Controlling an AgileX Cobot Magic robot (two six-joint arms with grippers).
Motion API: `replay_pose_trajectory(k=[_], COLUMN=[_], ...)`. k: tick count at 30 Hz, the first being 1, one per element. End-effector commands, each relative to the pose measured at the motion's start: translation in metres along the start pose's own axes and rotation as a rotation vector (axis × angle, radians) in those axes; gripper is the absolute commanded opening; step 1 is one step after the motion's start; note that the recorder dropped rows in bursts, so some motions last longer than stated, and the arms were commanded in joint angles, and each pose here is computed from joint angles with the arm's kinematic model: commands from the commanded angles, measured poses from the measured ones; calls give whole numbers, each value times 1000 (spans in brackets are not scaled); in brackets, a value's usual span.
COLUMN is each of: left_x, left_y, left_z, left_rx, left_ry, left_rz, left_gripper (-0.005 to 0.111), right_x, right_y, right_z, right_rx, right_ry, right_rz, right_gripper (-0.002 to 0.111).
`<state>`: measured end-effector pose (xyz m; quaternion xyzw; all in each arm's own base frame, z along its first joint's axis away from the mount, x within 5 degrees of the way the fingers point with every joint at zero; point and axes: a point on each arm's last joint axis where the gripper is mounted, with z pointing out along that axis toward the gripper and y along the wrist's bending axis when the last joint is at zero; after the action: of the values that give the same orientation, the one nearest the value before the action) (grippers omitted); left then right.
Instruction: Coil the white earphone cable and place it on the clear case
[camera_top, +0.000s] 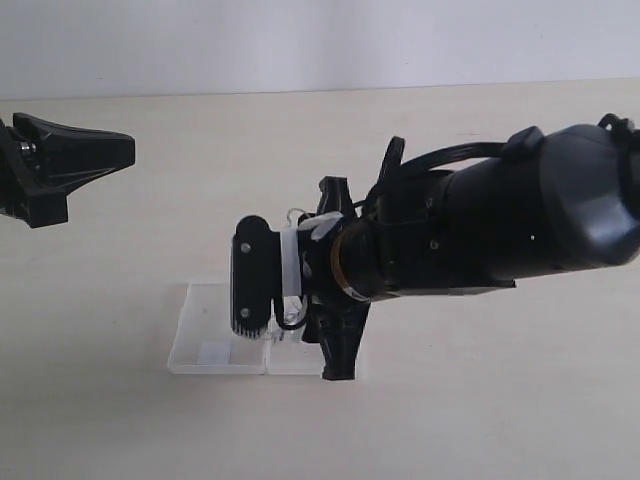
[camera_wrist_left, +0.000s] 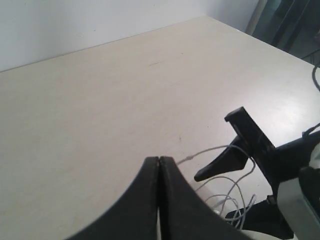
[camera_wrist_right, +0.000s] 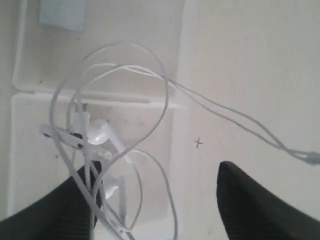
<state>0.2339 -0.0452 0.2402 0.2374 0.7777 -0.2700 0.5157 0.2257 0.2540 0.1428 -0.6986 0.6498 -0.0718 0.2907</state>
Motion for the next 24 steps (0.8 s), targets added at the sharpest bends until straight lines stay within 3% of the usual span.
replay_pose_trajectory(k=[1,5,8,16,24], left_x=[-1,-1,-1,-1,-1], left_y=[-1,-1,-1,-1,-1], left_z=[-1,-1,-1,-1,-1], left_rx=[-1,-1,-1,-1,-1], left_ry=[-11,-11,-11,-11,-11], left_rz=[-7,-7,-7,-7,-7], left_gripper=[0,0,0,0,0], right_x=[-1,6,0,-1,-14], right_y=[1,5,1,11,-13], right_z=[0,-1,-6,-7,-26], right_rx=[-17,-41,-53,-176,-219], right_ry=[22,132,109,122,250], right_rz=[64,54,134,143,158], right_gripper=[67,69,73,75,75])
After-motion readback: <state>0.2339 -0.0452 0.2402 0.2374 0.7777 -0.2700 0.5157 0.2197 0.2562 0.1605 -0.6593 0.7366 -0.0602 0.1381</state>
